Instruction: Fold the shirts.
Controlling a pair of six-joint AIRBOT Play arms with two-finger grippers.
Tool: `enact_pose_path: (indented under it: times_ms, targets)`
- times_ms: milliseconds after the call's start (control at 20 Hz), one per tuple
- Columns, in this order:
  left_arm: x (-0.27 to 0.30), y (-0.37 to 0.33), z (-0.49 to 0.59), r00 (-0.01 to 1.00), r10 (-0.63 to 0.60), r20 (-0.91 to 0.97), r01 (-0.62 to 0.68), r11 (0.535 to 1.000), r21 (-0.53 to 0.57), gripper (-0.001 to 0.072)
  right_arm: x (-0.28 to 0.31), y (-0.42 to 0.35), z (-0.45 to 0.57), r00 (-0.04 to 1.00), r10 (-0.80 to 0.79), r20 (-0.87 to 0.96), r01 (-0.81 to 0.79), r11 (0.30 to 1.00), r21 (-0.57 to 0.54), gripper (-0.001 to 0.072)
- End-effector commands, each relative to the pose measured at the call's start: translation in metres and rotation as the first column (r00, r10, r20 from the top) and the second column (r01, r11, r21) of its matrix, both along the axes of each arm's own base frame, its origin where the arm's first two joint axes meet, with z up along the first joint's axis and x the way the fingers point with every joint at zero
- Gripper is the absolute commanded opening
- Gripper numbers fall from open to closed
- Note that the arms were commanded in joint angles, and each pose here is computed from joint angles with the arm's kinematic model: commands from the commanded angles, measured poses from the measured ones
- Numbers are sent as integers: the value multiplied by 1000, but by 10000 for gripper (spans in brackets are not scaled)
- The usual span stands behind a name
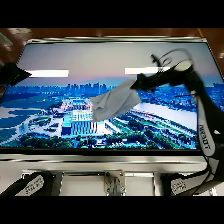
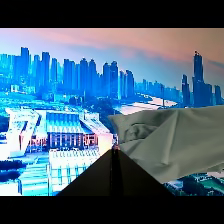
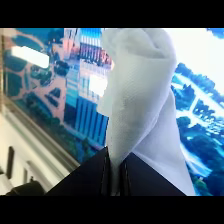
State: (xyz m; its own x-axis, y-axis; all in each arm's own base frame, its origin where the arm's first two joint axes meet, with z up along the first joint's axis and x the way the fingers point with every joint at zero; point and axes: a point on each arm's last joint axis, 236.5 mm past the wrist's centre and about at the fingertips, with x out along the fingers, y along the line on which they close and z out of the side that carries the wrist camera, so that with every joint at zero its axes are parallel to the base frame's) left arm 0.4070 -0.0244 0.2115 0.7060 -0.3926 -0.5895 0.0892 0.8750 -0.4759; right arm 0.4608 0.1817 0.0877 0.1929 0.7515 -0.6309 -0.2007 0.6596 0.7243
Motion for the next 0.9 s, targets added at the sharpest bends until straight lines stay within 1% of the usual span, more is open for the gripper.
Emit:
enact_pose_path:
  times_ms: [0, 50, 100, 200, 300, 600, 700, 800, 850]
  targets:
    - [2, 1, 1, 1000, 2, 8, -2, 1000, 4, 35, 3, -103, 90, 978, -152, 144, 188, 940, -284, 61]
    - [2, 1, 1, 1000, 0, 9, 0, 1000, 6, 35, -1, -130, 106, 967, -192, 165, 237, 917, -321, 60]
    - [2, 1, 1, 1000, 0, 9, 0, 1000, 6, 35, -5, -154, 118, 956, -244, 166, 285, 905, -315, 60]
    - [1, -3, 1, 1000, -24, 18, 24, 999, 23, 36, -19, -191, 123, 939, -328, 107, 345, 899, -269, 60]
    - [0, -11, 1, 999, -44, 17, 43, 999, 23, 36, -35, -233, 118, 913, -404, 52, 401, 872, -281, 60]
    - [-2, -36, 1, 994, -104, 17, 103, 994, 22, 36, -56, -336, 113, 784, -618, 59, 604, 739, -298, 60]
    - [-3, -42, 1, 993, -118, 18, 118, 993, 22, 35, -59, -346, 105, 772, -634, 41, 617, 733, -287, 61]
    - [-4, -47, 1, 991, -130, 17, 130, 991, 22, 35, -47, -347, 106, 791, -603, 108, 607, 749, -264, 60]
    - [-4, -49, 1, 991, -135, 17, 135, 991, 22, 36, -33, -347, 116, 780, -604, 165, 626, 748, -219, 60]
